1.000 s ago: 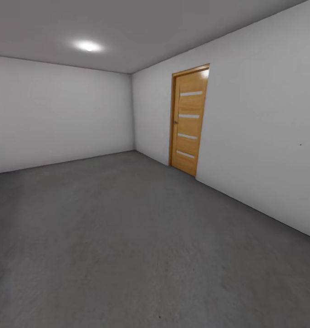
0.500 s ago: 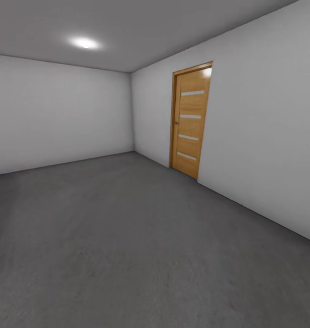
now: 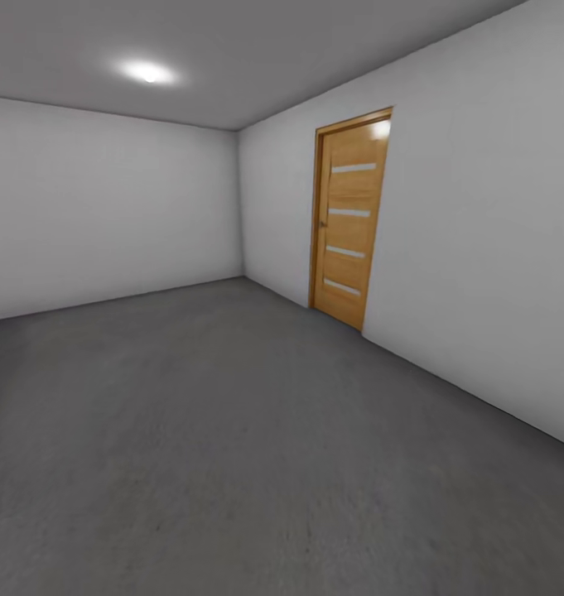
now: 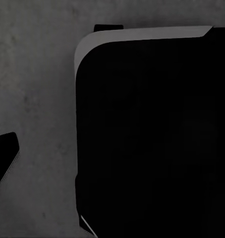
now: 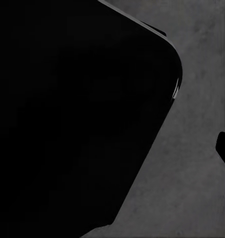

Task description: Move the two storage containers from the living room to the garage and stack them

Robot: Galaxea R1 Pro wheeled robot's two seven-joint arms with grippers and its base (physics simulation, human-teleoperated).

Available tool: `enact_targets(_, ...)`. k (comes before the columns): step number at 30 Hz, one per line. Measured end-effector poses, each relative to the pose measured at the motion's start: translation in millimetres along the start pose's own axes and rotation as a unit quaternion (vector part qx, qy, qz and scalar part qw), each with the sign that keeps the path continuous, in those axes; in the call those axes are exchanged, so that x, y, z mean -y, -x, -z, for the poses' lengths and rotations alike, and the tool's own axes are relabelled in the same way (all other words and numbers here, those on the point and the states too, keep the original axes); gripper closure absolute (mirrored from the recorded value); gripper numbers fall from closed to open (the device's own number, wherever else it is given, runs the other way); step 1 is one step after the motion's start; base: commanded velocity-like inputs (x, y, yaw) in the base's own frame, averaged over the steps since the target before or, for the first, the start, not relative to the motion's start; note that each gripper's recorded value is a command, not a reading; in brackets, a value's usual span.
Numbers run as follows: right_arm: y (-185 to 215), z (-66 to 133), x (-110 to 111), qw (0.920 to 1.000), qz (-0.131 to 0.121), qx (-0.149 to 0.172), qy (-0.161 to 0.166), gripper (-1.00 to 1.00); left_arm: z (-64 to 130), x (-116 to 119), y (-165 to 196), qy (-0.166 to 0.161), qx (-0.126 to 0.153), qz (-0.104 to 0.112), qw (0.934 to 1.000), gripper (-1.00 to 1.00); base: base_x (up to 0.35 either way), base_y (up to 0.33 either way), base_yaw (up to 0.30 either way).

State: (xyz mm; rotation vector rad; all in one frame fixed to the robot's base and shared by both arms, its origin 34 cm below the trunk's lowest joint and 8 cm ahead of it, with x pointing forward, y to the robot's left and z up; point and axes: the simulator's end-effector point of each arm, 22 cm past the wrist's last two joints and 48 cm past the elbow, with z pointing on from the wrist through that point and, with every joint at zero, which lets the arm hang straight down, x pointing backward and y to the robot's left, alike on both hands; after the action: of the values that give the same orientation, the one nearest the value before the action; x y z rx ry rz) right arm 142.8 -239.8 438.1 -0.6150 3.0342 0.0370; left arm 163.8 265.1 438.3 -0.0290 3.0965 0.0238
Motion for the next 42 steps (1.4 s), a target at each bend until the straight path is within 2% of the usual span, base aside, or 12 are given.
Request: enact_targets(42,0.0,0.0,-2.1,1.0000,-0.001,0.000,0.005,-1.00,0.0,-1.2,0.0,0.001,0.000,0.000,1.0000,-1.00,0.323,0.000,0.000)
